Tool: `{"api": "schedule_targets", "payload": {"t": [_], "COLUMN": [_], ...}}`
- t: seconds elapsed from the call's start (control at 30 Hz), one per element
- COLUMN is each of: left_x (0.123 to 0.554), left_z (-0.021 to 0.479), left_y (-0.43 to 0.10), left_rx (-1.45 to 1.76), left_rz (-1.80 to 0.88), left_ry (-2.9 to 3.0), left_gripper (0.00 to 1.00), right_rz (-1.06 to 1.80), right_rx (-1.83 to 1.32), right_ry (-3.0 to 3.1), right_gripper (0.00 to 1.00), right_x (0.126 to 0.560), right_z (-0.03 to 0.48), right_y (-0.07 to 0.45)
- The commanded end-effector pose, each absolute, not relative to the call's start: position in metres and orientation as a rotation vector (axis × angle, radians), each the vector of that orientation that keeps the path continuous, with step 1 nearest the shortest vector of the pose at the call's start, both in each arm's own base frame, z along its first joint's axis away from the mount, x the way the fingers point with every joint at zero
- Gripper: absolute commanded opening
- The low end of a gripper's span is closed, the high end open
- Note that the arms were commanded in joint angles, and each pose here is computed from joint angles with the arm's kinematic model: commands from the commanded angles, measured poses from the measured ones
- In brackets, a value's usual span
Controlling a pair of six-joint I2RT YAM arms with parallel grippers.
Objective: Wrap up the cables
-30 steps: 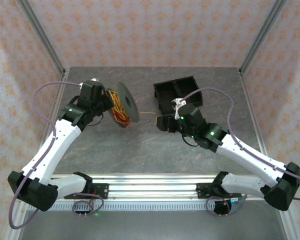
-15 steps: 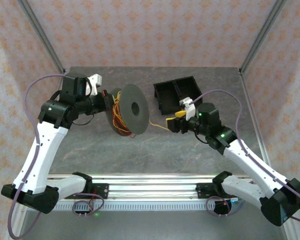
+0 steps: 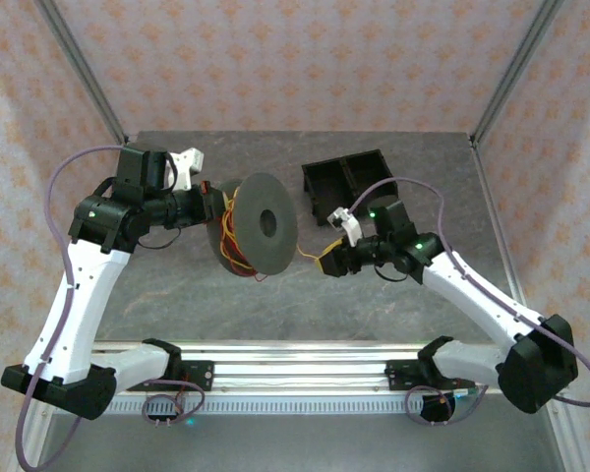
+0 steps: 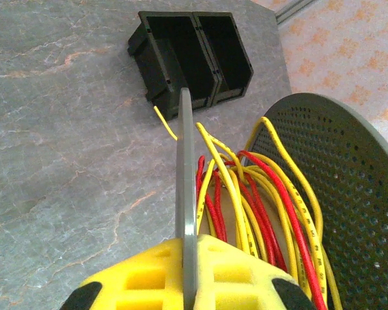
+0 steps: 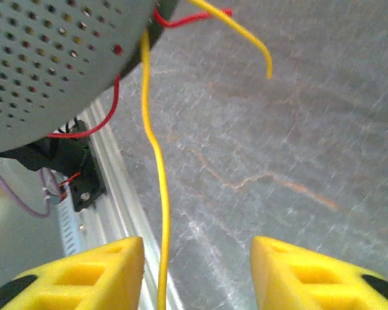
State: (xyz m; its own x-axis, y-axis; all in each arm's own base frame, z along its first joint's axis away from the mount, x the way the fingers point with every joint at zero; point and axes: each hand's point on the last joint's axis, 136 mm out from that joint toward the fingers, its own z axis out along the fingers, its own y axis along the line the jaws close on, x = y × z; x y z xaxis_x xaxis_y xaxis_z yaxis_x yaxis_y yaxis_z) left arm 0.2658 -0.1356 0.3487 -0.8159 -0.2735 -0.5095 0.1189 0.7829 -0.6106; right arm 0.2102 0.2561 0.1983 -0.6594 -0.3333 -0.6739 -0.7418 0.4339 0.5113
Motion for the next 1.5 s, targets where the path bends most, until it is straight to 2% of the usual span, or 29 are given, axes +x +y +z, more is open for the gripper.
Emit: {"api": "schedule_targets", "payload": {"t": [0.0,0.33,0.47,0.57,0.7,0.93,1.2,1.47], "left_x": [0.269,0.275,0.279,0.288,0.306,0.335,0.342,0.338], "left_z": [0.380,0.375,0.374,0.375,0.373,0.350,0.335,0.314], "left_y": [-0.142,-0.142,-0.142,-0.139,-0.121,-0.093,-0.104,-0.112], "left_rx": [-0.059,-0.083,-0.111,-0.177,-0.404,-0.678,-0.572,-0.418], "left_rz": [-0.947,-0.949,-0.954,-0.953,-0.915,-0.780,-0.457,-0.208], "left_ry": [2.256,2.256,2.244,2.215,2.123,2.005,2.065,2.106], "left_gripper": [0.00,0.00,0.00,0.00,0.00,0.00,0.00,0.00], "right_rz": [1.209,1.212,1.215,1.221,1.093,0.985,0.999,0.916], "right_rx": [-0.910,-0.895,-0.884,-0.854,-0.860,-0.963,-0.789,-0.424], "right_ry": [2.201,2.209,2.203,2.167,2.108,1.955,1.888,1.890], "right_gripper": [0.42,0.25,0.00,0.00,0.00,0.00,0.00,0.00], "right_x": [0.204,0.201,0.202,0.203,0.195,0.156,0.161,0.208], "right_z": [0.210,0.217,0.222,0.232,0.240,0.267,0.309,0.346], "right_y": [0.259,0.257,0.257,0.260,0.271,0.319,0.379,0.378]}}
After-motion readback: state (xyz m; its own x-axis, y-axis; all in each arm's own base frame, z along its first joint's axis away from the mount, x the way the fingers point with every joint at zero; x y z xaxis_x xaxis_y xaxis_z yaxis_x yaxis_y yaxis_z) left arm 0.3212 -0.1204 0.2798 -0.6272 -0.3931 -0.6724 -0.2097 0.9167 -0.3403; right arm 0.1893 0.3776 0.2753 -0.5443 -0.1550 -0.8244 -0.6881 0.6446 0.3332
